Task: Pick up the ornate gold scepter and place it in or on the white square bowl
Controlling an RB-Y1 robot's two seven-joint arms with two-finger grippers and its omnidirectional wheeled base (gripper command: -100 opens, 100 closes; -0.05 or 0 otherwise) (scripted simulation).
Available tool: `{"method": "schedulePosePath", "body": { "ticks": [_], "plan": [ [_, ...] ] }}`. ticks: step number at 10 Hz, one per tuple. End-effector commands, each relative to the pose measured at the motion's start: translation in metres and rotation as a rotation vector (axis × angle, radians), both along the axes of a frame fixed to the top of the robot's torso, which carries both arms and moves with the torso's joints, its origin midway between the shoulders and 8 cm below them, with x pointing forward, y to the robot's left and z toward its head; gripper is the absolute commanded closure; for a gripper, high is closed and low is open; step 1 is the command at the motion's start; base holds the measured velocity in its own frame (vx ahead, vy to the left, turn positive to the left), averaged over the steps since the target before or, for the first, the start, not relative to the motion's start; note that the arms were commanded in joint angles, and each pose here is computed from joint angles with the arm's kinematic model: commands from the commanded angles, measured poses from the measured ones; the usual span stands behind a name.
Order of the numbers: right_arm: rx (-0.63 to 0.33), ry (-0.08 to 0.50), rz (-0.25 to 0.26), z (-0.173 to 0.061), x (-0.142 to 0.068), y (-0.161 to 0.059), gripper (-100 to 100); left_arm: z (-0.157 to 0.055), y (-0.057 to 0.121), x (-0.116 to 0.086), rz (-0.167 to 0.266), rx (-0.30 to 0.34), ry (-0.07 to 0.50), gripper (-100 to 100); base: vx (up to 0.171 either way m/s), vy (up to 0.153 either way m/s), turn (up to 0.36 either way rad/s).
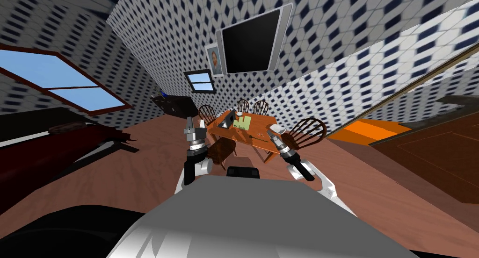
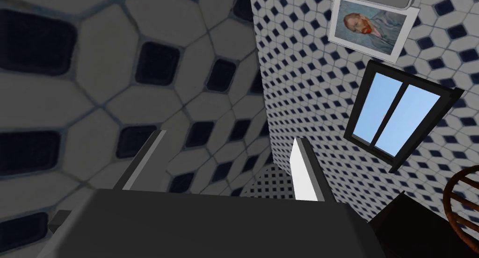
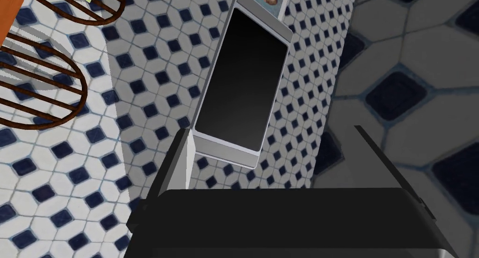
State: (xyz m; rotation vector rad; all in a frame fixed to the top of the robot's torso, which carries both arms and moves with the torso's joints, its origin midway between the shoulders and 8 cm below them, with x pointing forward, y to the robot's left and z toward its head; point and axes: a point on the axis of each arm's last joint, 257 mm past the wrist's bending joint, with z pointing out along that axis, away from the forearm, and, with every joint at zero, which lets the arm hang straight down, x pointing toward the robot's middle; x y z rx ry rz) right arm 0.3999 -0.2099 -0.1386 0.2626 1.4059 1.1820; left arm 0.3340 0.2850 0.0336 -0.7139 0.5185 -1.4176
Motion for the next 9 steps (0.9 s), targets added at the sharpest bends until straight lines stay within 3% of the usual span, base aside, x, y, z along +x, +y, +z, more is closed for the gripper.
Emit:
{"method": "schedulePosePath", "body": {
  "ticks": [1, 2, 9],
  "plan": [
    [-0.096, 0.022, 0.028, -0.022, 0.002, 0.001, -100, 0.000, 0.000, 0.000, 0.000, 0.000, 0.000, 0, 0.021, 0.044, 0.212],
    [-0.150, 0.036, 0.050, -0.036, 0.002, 0.002, -100, 0.000, 0.000, 0.000, 0.000, 0.000, 0.000, 0, 0.030, 0.066, 0.383],
    [-0.454, 0.119, 0.124, -0.110, -0.007, -0.023, -100, 0.000, 0.000, 0.000, 0.000, 0.000, 0.000, 0, 0.018, 0.038, 0.150]
  ]
}}
